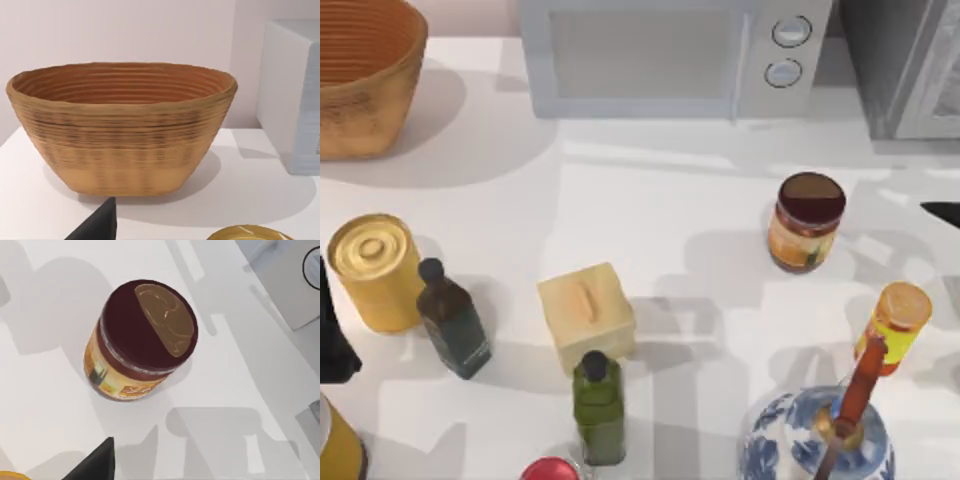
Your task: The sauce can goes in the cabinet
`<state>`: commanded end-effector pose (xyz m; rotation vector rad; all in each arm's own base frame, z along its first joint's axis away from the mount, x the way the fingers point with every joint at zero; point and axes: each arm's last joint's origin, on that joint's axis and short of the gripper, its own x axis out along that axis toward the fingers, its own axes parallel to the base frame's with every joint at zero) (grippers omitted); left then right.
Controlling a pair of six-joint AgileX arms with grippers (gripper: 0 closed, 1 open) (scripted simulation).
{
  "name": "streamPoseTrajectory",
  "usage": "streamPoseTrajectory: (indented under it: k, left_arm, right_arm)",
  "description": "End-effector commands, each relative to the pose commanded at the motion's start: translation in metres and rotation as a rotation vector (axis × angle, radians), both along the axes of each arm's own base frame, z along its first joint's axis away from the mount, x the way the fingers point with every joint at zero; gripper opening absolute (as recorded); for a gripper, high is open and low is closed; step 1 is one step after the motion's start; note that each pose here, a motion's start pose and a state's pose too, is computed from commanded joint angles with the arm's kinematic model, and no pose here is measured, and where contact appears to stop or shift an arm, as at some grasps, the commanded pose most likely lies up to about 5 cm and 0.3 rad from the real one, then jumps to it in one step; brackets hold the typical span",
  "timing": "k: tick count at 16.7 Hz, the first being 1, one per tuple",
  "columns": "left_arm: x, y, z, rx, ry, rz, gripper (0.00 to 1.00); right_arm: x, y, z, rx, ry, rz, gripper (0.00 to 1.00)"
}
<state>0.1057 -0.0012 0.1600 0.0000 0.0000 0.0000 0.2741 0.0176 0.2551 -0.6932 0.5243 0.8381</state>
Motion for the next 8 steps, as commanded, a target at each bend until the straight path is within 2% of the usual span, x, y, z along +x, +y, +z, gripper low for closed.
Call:
streamPoseTrajectory:
  k: [3, 8]
  left_arm:
    - [0.0, 0.0, 0.0, 0.0, 0.0, 0.0, 1.0]
    - [0.0, 0.0, 0.0, 0.0, 0.0, 0.0, 1.0]
  right_arm:
    - [0.052, 0.002, -0.024, 0.004, 0.109, 0.18, 1.0]
    - [0.111, 0.008, -0.088, 0.089, 0.257, 0.404, 1.0]
